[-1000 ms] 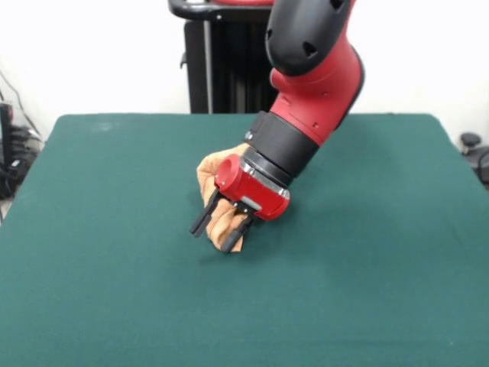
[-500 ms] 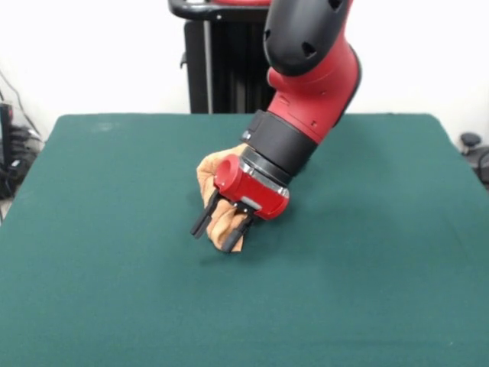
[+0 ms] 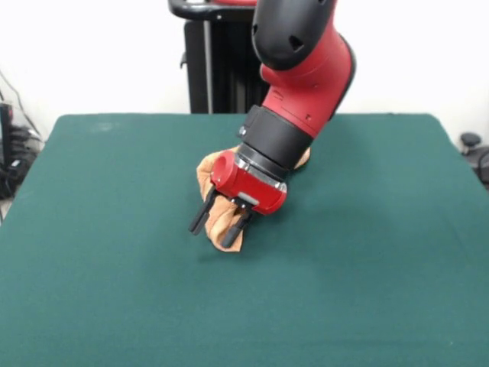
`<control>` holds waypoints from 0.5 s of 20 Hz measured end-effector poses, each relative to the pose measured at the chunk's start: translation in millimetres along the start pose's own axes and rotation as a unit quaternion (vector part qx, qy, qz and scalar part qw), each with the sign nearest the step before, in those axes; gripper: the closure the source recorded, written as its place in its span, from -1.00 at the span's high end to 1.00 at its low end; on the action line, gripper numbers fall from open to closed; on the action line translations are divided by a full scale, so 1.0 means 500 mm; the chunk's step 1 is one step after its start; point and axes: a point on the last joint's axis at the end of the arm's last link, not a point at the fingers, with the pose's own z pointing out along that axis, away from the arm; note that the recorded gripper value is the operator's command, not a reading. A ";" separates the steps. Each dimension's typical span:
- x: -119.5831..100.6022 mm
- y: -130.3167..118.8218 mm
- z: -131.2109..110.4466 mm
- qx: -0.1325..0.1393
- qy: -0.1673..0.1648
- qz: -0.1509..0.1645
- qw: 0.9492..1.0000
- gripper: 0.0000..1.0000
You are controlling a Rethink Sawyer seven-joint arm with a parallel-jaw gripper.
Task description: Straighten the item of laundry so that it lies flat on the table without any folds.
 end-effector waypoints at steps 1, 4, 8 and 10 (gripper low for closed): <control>0.003 0.001 -0.003 -0.003 0.001 0.001 1.000 1.00; 0.012 0.001 -0.016 -0.007 0.006 0.005 1.000 1.00; 0.021 -0.006 -0.028 -0.009 0.009 0.006 1.000 1.00; 0.027 -0.011 -0.036 -0.010 0.011 0.005 1.000 1.00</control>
